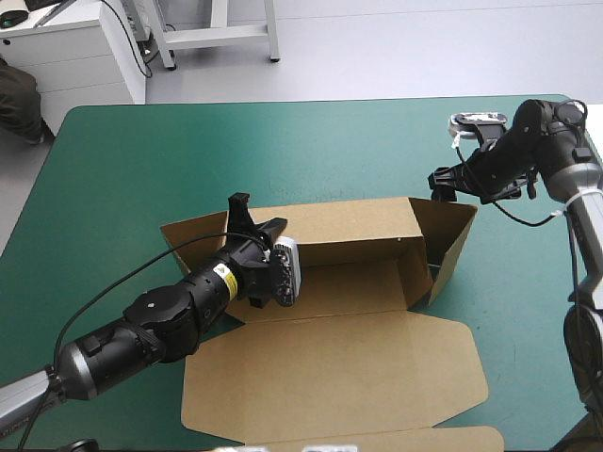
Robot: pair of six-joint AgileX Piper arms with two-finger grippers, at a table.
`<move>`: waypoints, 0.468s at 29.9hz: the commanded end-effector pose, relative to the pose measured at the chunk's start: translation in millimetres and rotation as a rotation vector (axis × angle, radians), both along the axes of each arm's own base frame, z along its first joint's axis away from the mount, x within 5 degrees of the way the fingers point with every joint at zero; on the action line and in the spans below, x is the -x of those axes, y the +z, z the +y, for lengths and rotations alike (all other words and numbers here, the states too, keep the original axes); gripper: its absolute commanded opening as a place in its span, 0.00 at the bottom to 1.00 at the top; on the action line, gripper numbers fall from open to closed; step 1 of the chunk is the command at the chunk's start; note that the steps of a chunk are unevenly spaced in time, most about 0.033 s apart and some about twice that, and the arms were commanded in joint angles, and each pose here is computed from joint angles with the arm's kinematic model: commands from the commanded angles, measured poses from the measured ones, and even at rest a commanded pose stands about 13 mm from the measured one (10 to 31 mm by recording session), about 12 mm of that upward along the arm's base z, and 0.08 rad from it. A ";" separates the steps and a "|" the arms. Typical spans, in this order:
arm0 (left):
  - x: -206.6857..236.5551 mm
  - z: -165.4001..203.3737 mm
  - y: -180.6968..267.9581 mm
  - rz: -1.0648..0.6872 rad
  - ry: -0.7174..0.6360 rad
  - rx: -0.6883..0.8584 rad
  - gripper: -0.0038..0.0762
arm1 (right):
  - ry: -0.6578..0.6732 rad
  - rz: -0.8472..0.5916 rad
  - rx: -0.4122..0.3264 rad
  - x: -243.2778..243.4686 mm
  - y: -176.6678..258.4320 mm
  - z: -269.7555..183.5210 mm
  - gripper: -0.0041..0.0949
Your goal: Fold the box
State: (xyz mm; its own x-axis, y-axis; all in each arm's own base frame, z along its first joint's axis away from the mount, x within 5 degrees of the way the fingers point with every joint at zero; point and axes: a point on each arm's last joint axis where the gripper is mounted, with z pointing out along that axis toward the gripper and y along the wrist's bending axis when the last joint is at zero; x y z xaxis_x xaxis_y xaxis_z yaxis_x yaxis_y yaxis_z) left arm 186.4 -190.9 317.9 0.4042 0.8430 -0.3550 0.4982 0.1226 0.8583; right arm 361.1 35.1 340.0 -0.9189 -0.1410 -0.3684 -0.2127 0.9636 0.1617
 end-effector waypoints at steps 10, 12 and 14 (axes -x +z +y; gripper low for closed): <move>-0.7 3.8 9.4 0.009 0.054 0.043 0.07 | 0.027 -0.065 -0.030 55.8 31.4 -1.7 0.84; -0.7 3.8 9.4 0.011 0.055 0.045 0.07 | 0.041 -0.053 -0.035 63.2 27.8 -1.1 0.84; -0.7 3.8 9.4 0.011 0.055 0.045 0.07 | 0.068 -0.049 -0.064 71.3 25.6 1.9 0.84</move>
State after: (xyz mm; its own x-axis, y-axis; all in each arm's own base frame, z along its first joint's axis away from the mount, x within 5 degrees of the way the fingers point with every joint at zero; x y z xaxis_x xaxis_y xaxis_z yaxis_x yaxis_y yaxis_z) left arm 186.9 -190.0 317.9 0.3934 0.8480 -0.3551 0.4990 0.1274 0.8572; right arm 309.0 35.2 349.3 -0.9123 -0.1603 -0.3768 -0.2422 0.9533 0.1807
